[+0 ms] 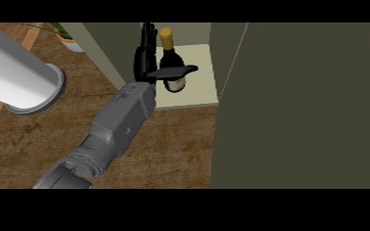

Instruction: Pick up the wine, place it into the cabinet and close the cabinet

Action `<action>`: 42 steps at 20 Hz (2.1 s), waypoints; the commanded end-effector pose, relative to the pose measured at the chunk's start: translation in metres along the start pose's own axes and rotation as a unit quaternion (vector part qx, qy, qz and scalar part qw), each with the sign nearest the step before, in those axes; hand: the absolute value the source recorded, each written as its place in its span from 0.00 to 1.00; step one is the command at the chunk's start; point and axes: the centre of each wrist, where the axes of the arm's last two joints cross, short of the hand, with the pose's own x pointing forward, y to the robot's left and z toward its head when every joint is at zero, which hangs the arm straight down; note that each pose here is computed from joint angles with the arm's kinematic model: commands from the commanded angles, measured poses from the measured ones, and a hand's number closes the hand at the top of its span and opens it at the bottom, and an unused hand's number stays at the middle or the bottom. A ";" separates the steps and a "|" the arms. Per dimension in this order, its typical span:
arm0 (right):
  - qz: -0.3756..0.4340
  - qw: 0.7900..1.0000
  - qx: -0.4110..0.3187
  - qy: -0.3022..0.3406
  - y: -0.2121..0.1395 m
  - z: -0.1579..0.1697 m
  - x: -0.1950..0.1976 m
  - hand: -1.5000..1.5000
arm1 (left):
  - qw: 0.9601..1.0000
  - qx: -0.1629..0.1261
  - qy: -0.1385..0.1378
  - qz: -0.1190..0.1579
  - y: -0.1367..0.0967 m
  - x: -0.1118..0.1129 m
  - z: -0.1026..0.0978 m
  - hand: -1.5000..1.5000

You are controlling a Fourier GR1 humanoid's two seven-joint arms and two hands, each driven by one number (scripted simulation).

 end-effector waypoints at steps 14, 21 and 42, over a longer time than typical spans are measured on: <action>0.009 0.999 -0.041 -0.003 -0.010 0.012 0.008 0.00 | 0.999 -0.016 0.033 0.033 -0.031 -0.005 0.097 0.00; 0.009 0.999 -0.036 -0.003 -0.002 0.030 -0.001 0.00 | 0.999 -0.025 0.016 0.032 -0.049 0.016 0.145 0.00; -0.017 1.000 -0.013 0.021 0.001 0.033 0.013 0.00 | 0.998 -0.020 -0.004 0.063 0.008 0.117 0.230 0.00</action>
